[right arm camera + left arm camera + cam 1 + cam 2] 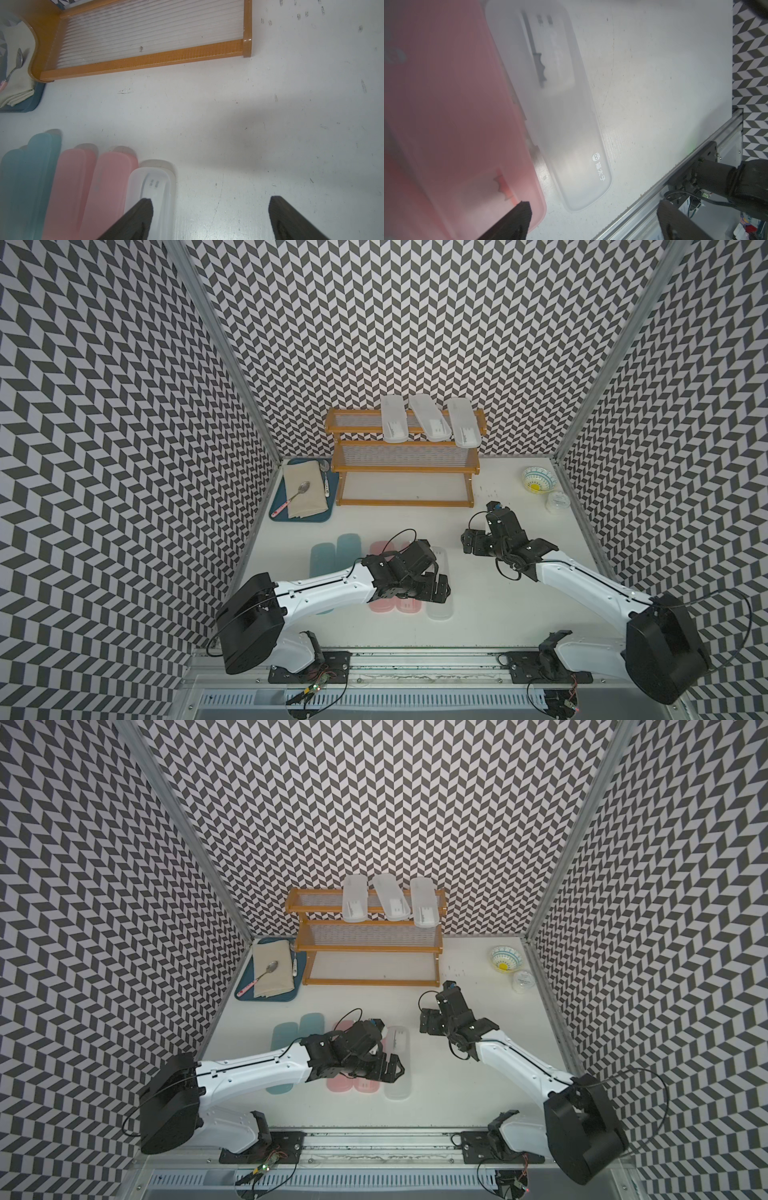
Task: Place the pencil cases on the shelf according to color
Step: Pick up the pencil case from the center of the board.
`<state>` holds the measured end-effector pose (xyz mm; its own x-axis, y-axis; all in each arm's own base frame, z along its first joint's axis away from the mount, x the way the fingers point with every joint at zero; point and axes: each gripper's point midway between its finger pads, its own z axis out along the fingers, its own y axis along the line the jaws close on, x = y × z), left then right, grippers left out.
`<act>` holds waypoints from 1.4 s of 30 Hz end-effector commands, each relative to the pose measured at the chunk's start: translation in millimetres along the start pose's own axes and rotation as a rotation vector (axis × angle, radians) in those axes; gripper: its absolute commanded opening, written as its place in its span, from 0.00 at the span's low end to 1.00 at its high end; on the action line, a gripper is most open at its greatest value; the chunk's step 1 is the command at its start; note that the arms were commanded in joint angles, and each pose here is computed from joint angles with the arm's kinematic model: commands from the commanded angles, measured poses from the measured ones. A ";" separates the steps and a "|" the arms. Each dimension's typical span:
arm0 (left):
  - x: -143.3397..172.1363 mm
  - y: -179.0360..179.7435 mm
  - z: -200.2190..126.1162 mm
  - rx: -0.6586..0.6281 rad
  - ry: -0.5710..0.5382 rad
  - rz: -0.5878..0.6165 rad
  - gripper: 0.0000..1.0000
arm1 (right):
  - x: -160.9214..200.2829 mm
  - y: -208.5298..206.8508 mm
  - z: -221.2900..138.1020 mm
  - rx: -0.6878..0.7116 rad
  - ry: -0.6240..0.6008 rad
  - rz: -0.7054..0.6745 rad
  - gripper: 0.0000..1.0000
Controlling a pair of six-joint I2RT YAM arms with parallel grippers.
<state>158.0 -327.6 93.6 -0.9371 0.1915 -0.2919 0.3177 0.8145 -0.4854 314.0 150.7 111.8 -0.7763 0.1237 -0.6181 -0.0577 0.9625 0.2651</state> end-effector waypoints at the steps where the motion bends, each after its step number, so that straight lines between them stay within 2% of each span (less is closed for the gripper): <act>1: 12.4 -1.9 11.8 -0.022 0.058 0.005 0.99 | -7.5 1.2 -5.7 -0.022 -0.047 -0.001 0.92; 6: 13.4 -11.6 32.8 -0.017 0.101 0.011 1.00 | -1.6 -2.7 -3.2 -0.013 -0.037 -0.001 0.92; 14: 30.8 2.2 65.9 -0.082 0.177 0.005 1.00 | 4.1 -14.1 -3.2 0.019 -0.038 -0.001 0.92; 21: 21.2 12.3 87.4 -0.185 0.197 0.039 0.99 | 4.3 -27.3 -5.4 0.039 -0.043 0.026 0.92; 29: 1.7 27.8 101.2 -0.342 0.213 0.122 0.92 | -6.1 -41.3 -17.9 0.062 -0.089 0.065 0.92; 35: -22.3 38.1 101.5 -0.419 0.167 0.208 0.94 | 6.2 -36.7 -11.2 -0.025 -0.035 0.111 0.84; 38: -38.7 47.1 89.1 -0.373 0.135 0.135 0.97 | 16.7 -27.0 -8.1 -0.092 0.026 0.121 0.79; 42: -59.6 44.7 65.4 -0.187 0.044 0.018 1.00 | 36.9 -16.1 -5.4 -0.173 0.099 0.141 0.72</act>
<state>229.9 -357.9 33.5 -0.9154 0.2922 -0.2768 0.3623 0.8979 -0.2502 290.0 122.0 91.9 -0.8160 0.2212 -0.5341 -0.0041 0.9217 0.3879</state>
